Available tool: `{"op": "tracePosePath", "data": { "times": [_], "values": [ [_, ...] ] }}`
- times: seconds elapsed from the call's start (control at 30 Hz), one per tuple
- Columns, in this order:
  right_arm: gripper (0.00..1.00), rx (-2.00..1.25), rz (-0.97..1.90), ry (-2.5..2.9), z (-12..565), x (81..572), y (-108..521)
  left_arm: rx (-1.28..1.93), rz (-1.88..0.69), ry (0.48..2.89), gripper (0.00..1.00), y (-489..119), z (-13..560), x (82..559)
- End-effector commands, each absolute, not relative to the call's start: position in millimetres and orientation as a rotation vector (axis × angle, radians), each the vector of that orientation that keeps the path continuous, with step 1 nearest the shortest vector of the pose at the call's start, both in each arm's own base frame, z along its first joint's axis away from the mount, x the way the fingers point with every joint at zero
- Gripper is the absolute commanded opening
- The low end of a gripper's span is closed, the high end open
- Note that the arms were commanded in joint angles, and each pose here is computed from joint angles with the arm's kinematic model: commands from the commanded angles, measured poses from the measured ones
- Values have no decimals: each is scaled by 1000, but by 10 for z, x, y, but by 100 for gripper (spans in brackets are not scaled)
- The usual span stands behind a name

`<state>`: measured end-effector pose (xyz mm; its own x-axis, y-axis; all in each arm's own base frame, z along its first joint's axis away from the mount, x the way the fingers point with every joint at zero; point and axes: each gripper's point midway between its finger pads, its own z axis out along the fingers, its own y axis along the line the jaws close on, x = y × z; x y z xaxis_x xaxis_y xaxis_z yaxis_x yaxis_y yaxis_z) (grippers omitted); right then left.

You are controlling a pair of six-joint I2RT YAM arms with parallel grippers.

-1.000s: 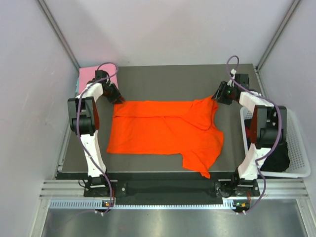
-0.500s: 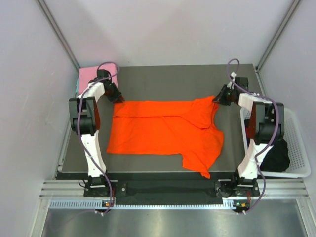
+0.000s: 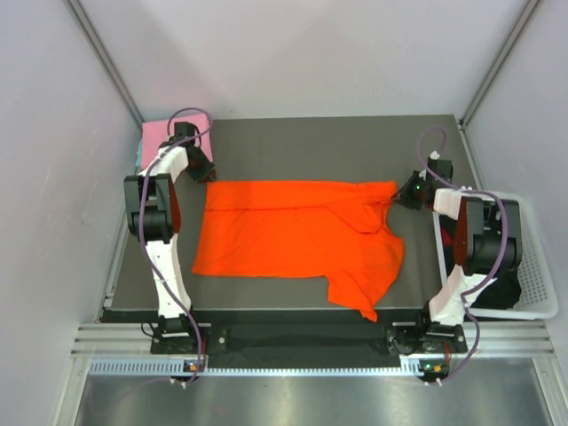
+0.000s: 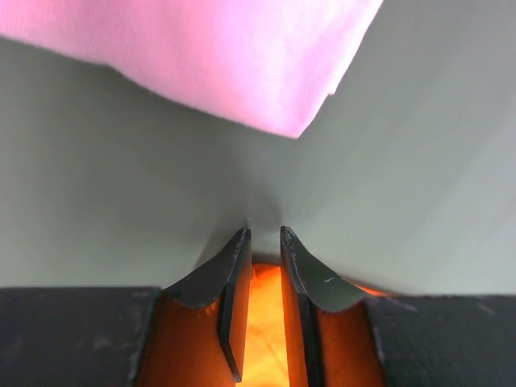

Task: Fold and stack the t-shirts
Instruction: Fold the tshirt

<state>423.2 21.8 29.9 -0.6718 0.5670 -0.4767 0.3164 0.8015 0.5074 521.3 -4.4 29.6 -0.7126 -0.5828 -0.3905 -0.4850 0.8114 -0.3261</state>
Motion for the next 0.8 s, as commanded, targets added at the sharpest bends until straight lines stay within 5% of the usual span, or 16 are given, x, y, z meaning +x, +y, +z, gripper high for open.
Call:
{"op": "tracePosePath", "data": {
  "times": [0.0,0.3,0.5,0.77],
  "values": [
    [10,616,517,2217,661,4456,160,-817,-181,2628,27,81,-63,5011],
    [33,412,247,2274,1516,4273,203,-635,-325,2488,34,-201,1152,5226],
    [41,-24,260,2226,1579,3714,1013,-556,-494,2539,36,-598,1172,4713],
    [51,-624,-86,1944,1398,3302,1580,-578,-369,2690,37,-583,673,4167]
  ]
}}
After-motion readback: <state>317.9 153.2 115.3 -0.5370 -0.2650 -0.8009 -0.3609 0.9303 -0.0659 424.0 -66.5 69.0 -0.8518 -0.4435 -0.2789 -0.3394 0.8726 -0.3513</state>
